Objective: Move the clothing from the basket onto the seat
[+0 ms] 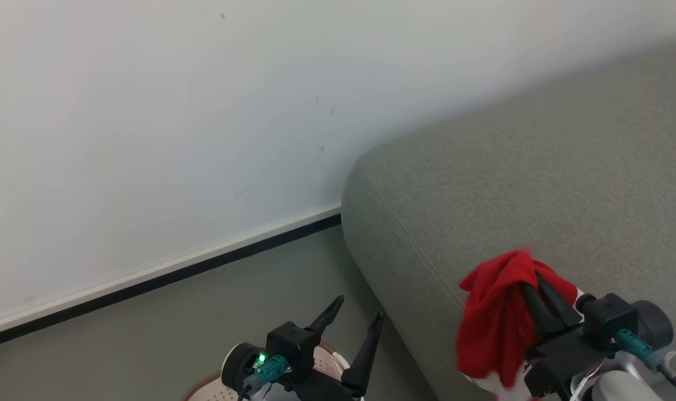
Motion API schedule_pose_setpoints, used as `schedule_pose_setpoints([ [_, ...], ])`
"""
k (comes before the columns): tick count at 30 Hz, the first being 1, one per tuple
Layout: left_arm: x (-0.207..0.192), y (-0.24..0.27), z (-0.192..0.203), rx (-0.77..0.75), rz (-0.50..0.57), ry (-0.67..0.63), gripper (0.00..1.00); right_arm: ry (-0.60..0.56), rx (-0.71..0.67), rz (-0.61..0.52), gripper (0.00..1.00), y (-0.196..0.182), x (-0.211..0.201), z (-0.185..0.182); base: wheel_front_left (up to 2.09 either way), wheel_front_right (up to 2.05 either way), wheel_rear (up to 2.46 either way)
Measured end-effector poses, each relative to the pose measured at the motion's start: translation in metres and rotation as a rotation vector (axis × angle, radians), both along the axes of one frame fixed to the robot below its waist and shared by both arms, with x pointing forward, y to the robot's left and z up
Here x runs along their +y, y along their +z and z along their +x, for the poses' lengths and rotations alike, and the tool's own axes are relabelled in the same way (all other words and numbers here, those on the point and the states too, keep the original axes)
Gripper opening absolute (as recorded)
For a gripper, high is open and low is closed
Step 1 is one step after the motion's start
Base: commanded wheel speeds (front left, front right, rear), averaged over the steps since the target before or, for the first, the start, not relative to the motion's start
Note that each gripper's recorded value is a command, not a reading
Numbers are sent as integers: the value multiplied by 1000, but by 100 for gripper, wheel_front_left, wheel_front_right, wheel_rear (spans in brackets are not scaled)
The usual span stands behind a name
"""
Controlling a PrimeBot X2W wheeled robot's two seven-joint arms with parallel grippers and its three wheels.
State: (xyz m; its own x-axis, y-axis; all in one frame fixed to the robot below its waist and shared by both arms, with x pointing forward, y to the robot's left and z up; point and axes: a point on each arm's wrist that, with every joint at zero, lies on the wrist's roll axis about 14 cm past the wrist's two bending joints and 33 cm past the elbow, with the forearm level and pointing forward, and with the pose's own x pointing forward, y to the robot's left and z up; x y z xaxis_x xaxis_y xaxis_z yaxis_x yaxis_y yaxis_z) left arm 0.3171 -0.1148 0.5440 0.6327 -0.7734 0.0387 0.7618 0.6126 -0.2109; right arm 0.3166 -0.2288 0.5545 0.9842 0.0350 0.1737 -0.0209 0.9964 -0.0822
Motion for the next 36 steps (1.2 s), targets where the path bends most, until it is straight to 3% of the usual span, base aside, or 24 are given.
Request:
schedule_pose_setpoints([
  [5,-12,-10,-2,35,-1,-42,100,-15,5,-19,0,3,-14,2,0,0,0],
  [21,-7,-30,41,47,16,-32,100,-111,-176,-167,0,130,-86,111,0,0,0],
  [29,8,-36,66,35,21,6,100,-181,-174,-126,0,150,-121,153,0,0,0],
  [36,25,-47,91,41,28,48,100,-246,-102,-117,0,135,-147,192,0,0,0],
])
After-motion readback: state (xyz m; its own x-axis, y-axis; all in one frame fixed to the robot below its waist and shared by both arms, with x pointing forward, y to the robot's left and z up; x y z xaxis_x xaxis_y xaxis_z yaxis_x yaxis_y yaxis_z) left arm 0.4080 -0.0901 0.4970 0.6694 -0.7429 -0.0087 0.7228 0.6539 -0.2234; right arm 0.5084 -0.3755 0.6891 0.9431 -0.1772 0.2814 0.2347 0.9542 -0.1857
